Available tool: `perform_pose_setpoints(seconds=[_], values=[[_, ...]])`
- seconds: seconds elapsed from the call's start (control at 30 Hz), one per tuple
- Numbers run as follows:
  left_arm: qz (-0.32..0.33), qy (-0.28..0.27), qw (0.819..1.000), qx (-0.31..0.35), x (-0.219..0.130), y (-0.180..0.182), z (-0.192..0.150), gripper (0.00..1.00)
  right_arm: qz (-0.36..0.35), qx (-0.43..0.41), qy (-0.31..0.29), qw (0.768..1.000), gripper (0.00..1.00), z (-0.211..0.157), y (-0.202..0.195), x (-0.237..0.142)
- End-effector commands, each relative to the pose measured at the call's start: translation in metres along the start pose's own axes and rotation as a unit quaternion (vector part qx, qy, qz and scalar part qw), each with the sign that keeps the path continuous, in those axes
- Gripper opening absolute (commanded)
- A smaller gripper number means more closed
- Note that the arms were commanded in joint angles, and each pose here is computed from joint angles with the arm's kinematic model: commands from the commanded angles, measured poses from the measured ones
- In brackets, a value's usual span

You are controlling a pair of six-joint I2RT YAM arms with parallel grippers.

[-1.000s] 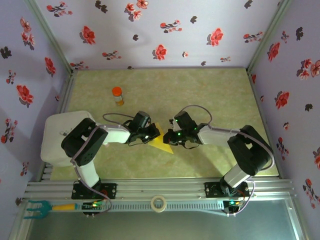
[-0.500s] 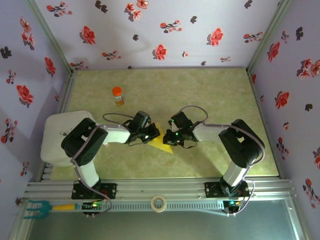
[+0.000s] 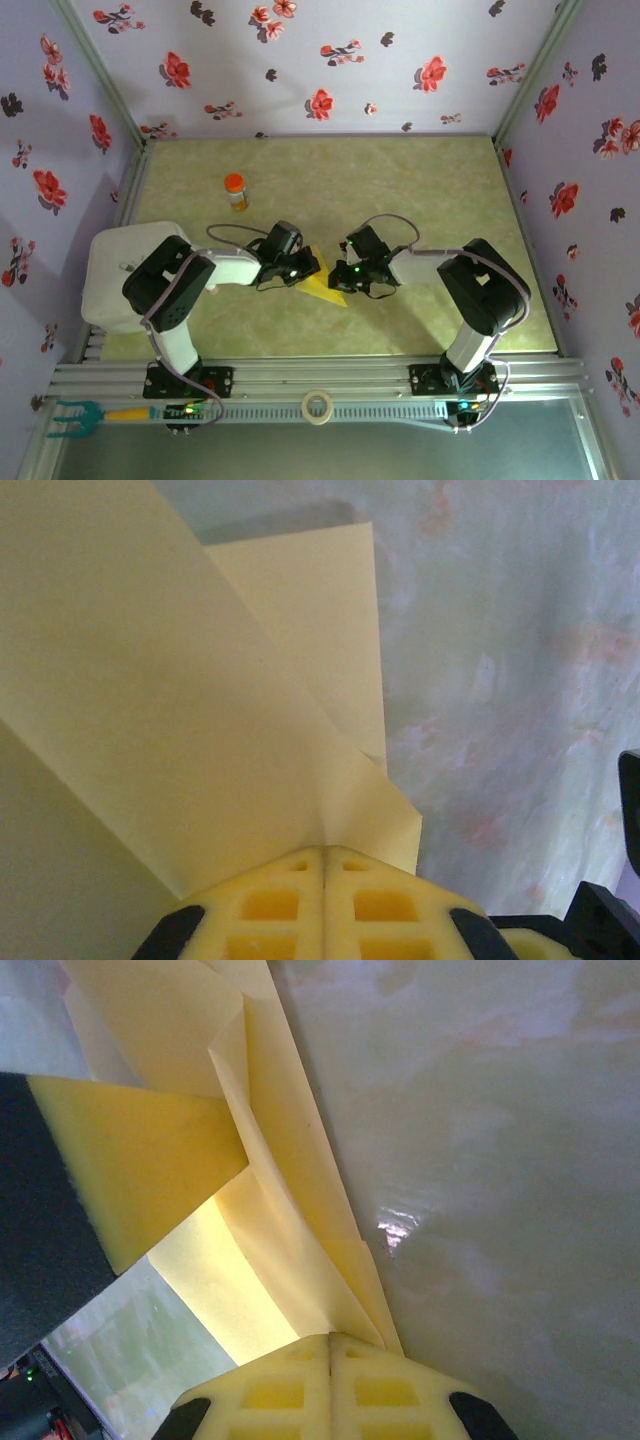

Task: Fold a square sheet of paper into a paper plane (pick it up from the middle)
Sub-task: Fourth fold the wing at the center of the table.

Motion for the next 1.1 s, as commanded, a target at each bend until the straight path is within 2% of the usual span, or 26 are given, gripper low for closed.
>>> perform_pose_setpoints(seconds=[0.0,0.27,0.6,0.7,0.93,1.07], values=[[0.021,-0.01,1.0,0.009,-0.011,0.004,0.004,0.07,-0.043,0.037,0.032,0.998,0.0,-0.026,-0.029,0.005],[-0.012,0.002,1.0,0.019,-0.025,-0.022,-0.015,0.05,-0.044,0.041,0.03,0.998,0.0,-0.027,-0.03,0.005],[-0.025,0.037,0.999,0.002,0.004,-0.026,-0.027,0.04,-0.046,0.042,0.028,0.998,0.0,-0.028,-0.031,0.004],[-0.009,0.034,0.999,-0.003,0.008,-0.017,-0.025,0.04,-0.048,0.044,0.031,0.997,0.0,-0.031,-0.033,0.005],[0.067,-0.003,0.997,-0.041,0.006,0.03,-0.005,0.02,-0.058,0.047,0.039,0.996,0.0,-0.043,-0.04,0.004],[0.078,-0.012,0.996,-0.052,0.002,0.041,0.007,0.03,-0.063,0.043,0.044,0.996,0.0,-0.049,-0.042,0.005]])
Point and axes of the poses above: each hand's point on the last joint's axis, 136 mm out from that joint toward the fingers, its own x axis out along the fingers, its own y axis along the line the jaws close on, z = x × y, the point moved 1 cm from there along -x, back along the fingers, and after that the axes turned 14 degrees about -x, right-handed, at the moved point
